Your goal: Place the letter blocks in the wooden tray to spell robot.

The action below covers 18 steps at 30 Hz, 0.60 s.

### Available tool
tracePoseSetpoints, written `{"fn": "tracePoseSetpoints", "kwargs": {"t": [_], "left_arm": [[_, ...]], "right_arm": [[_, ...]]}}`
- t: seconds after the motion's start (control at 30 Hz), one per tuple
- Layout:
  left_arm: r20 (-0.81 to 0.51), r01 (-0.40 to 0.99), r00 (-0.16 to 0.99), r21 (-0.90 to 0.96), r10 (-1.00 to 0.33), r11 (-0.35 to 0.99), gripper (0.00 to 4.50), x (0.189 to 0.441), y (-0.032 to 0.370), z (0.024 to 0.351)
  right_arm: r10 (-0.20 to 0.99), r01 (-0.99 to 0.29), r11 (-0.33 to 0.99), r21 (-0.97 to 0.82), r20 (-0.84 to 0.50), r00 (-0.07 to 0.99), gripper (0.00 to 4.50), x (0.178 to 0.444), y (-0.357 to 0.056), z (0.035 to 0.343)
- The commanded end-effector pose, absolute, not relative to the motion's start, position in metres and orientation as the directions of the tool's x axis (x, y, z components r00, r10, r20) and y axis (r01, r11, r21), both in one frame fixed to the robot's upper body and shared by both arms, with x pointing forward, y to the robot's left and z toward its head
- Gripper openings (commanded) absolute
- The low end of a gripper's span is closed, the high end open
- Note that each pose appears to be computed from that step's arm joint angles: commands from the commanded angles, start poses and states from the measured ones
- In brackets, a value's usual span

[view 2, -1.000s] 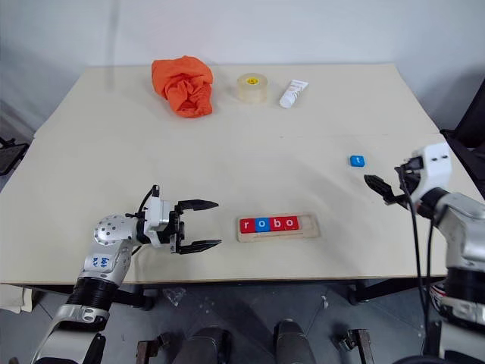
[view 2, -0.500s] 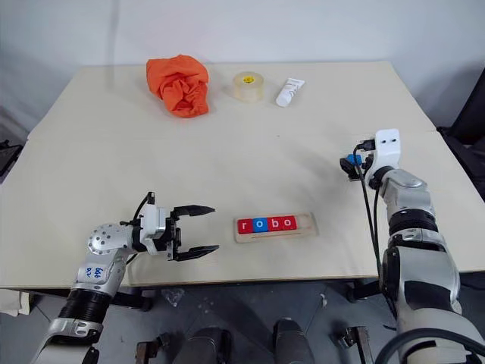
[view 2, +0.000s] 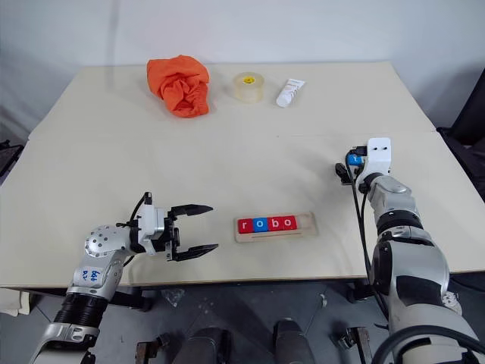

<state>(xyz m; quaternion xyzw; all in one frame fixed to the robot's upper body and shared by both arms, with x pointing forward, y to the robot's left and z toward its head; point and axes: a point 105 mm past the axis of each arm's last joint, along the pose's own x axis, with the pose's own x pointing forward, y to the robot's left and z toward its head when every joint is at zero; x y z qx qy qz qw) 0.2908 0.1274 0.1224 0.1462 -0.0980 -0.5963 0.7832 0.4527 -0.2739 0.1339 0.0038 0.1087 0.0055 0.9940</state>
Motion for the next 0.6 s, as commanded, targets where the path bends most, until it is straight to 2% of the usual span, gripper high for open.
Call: {"fn": "tracePoseSetpoints", "kwargs": {"t": [0.03, 0.27, 0.47, 0.6], "left_arm": [[0.000, 0.892, 0.265, 0.379, -0.964, 0.245, 4.50, 0.2905, 0.1270, 0.1318], [0.004, 0.891, 0.266, 0.381, -0.964, 0.248, 4.50, 0.2896, 0.1261, 0.1311], [0.006, 0.890, 0.270, 0.381, -0.963, 0.251, 4.50, 0.2880, 0.1265, 0.1306], [0.006, 0.890, 0.273, 0.377, -0.962, 0.255, 4.50, 0.2867, 0.1275, 0.1296]], "right_arm": [[-0.032, 0.041, 0.998, 0.041, -0.200, 0.979, 3.88, 0.4549, -0.2767, 0.1391], [-0.042, 0.054, 0.997, 0.062, -0.189, 0.981, 1.53, 0.4554, -0.2758, 0.1385], [-0.039, 0.051, 0.997, 0.064, -0.182, 0.983, 1.46, 0.4528, -0.2803, 0.1375], [0.009, -0.001, 0.999, 0.055, -0.144, 0.989, 1.46, 0.4501, -0.2797, 0.1418]]}}
